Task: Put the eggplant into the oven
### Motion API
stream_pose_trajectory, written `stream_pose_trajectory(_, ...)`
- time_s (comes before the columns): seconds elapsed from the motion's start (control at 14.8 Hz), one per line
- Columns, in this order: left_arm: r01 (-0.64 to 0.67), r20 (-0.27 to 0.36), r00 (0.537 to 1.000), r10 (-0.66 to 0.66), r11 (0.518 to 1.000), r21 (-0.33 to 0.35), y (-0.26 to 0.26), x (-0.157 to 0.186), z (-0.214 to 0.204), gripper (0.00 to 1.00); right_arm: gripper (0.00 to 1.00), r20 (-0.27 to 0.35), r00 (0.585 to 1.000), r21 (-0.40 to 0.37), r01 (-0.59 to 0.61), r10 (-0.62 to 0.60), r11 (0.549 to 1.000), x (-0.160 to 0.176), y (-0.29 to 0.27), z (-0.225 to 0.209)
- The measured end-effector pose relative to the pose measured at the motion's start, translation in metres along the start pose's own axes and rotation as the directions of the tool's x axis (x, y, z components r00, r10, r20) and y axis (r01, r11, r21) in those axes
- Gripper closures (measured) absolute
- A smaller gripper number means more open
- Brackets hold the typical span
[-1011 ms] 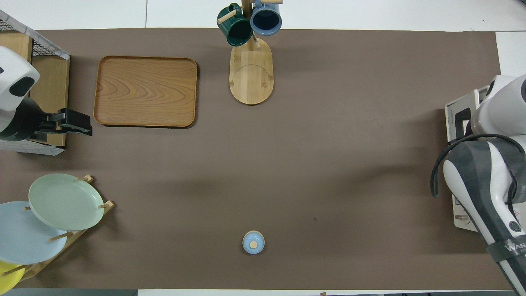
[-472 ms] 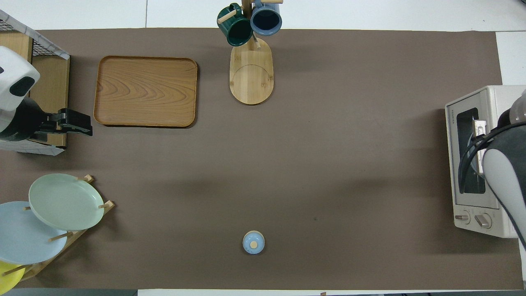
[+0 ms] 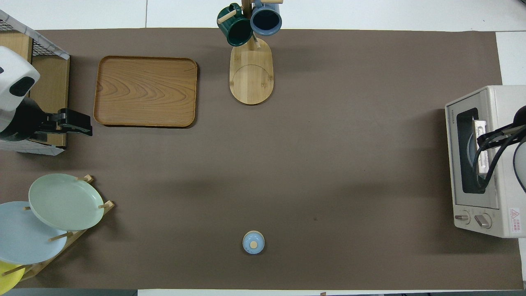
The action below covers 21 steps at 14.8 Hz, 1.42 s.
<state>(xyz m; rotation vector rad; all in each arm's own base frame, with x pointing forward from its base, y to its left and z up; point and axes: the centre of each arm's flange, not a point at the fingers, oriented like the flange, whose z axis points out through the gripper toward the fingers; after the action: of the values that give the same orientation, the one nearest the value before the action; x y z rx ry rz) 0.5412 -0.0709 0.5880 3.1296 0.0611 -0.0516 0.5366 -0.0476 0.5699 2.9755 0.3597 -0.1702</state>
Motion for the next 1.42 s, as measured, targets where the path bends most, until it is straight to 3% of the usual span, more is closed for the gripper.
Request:
stream_pose_trajectory(0.2, 0.000, 0.000, 1.000, 0.000, 1.000, 0.000, 0.000, 0.000, 0.000, 0.00, 0.00, -0.018, 1.000, 0.007, 0.011, -0.011, 1.000, 0.002, -0.008, -0.008)
stream_pose_trajectory(0.47, 0.000, 0.000, 1.000, 0.000, 1.000, 0.000, 0.000, 0.000, 0.000, 0.00, 0.00, -0.042, 0.999, 0.044, -0.015, 0.017, 0.999, 0.004, -0.011, -0.019)
stream_pose_trajectory(1.01, 0.000, 0.000, 1.000, 0.000, 1.000, 0.000, 0.000, 0.000, 0.000, 0.00, 0.00, -0.022, 0.994, 0.074, -0.109, 0.111, 0.991, 0.005, -0.016, -0.027)
stream_pose_trajectory(1.42, 0.000, 0.000, 1.000, 0.000, 1.000, 0.000, 0.000, 0.000, 0.000, 0.00, 0.00, -0.029, 0.993, 0.129, -0.109, 0.113, 0.986, 0.008, -0.025, -0.028)
